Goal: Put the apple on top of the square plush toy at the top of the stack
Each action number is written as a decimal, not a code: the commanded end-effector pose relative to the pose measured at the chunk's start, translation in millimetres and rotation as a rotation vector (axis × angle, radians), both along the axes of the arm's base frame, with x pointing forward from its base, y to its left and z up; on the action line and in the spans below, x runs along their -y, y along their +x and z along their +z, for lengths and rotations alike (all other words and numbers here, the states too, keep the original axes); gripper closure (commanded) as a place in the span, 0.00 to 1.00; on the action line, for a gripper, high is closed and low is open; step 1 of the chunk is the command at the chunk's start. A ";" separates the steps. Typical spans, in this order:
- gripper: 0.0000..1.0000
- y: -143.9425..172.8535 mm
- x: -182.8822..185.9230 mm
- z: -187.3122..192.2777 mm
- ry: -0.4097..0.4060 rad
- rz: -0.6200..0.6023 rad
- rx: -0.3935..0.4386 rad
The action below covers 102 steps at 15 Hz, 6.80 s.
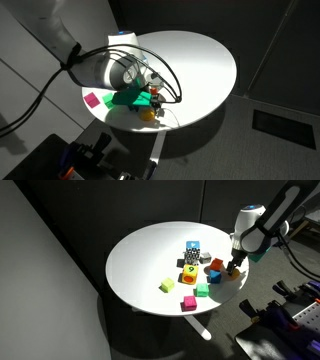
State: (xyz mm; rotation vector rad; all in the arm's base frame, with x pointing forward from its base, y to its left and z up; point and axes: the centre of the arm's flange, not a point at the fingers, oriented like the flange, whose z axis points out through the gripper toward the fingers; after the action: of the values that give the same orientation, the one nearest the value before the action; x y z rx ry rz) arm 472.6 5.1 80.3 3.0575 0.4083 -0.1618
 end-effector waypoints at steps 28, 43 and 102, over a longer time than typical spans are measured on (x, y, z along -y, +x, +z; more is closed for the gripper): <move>0.56 75.7 -26.0 67.9 -0.037 -0.071 -0.092; 0.31 95.7 -35.6 70.3 -0.050 -0.097 -0.090; 0.56 202.1 -159.8 161.5 -0.055 0.035 -0.027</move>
State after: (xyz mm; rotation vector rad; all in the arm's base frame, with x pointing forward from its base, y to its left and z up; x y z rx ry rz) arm 666.2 162.0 240.0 3.0094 0.4696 -0.1832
